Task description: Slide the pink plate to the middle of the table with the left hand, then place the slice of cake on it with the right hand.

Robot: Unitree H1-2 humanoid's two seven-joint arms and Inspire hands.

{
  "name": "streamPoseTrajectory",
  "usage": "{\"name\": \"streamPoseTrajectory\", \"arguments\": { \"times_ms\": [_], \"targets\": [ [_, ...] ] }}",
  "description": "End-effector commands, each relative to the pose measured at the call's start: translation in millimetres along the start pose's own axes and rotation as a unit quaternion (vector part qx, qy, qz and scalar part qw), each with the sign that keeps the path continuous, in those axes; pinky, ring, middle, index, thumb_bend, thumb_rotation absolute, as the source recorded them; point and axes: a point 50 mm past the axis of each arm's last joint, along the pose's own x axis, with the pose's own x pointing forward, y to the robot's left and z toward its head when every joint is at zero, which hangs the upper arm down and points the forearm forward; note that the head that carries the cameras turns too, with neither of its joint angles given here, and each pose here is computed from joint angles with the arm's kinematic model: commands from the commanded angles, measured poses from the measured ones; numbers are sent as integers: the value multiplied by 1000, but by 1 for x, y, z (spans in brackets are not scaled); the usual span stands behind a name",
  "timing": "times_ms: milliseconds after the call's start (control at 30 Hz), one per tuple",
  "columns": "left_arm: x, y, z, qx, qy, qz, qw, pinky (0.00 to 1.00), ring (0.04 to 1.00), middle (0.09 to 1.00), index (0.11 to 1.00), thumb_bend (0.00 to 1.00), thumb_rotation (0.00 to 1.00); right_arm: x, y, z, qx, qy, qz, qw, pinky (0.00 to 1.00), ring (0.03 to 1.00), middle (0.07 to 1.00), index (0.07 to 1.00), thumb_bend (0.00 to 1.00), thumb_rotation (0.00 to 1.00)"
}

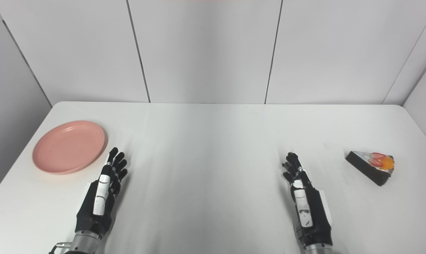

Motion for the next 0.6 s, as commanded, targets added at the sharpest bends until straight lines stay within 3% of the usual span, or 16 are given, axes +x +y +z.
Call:
{"name": "streamPoseTrajectory", "arguments": {
  "times_ms": [0,567],
  "targets": [
    [4,-2,12,-1,-37,-8,999,1000,1000,1000,1000,756,989,2,1,6,-1,-9,4,1000,955,940,947,916,893,952],
    [4,-4,12,0,-36,-9,999,1000,1000,1000,1000,770,982,1,1,7,-7,-4,10,1000,963,946,956,931,903,955]
  ]
}}
